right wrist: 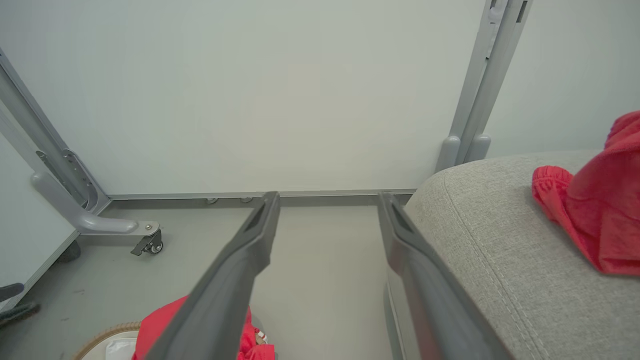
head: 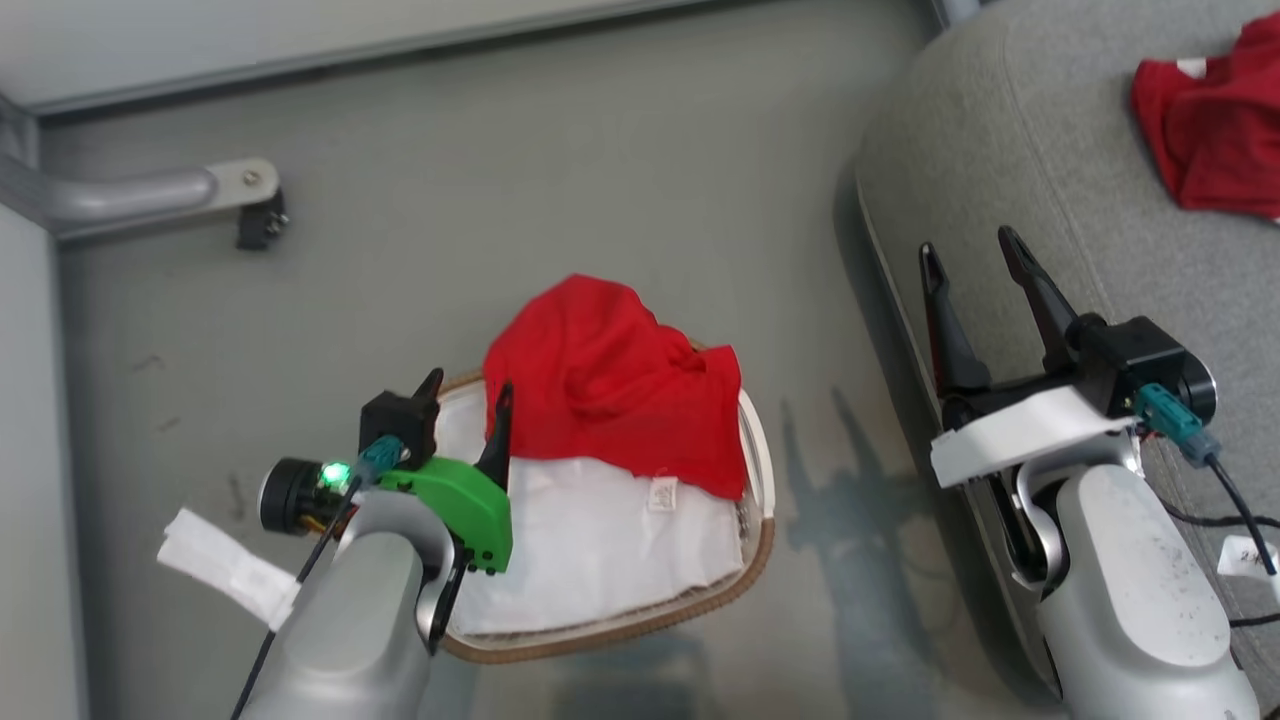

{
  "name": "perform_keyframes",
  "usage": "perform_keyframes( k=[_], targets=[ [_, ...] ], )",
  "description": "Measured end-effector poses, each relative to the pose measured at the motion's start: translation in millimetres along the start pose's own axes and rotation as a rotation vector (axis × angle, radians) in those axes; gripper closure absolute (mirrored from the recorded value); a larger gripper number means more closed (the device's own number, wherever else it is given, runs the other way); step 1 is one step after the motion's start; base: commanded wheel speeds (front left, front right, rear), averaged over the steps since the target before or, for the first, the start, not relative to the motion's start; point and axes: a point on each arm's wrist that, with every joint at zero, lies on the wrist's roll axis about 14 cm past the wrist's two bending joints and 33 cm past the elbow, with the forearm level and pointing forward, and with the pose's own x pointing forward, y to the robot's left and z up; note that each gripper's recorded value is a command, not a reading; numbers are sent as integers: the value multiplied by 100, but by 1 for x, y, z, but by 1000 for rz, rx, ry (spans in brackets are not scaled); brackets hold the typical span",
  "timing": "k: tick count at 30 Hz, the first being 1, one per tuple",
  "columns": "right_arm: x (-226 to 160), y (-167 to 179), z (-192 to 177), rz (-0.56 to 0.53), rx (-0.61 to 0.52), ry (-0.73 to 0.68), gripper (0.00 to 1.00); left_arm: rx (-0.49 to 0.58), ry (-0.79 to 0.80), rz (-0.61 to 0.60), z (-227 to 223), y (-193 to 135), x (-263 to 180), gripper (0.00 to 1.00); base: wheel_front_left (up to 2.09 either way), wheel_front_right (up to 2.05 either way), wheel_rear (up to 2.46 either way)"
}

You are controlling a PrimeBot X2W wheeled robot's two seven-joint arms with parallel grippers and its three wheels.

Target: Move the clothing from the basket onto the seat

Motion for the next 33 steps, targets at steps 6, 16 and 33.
perform_keyframes(
  k=[6, 16, 33],
  targets=[
    [12, -10, -26, -16, 7, 49, 0, 45, 123, -88, -39, -15, 34, 0, 0, 0, 0],
    [23, -28, -67, -45, 17, 125, 0, 48, 320, -131, -111, -21, 74, 0, 0, 0, 0],
    [7, -63, -107, -133, 2, 236, 0, 20, 425, -26, -167, -13, 116, 0, 0, 0, 0]
  ],
)
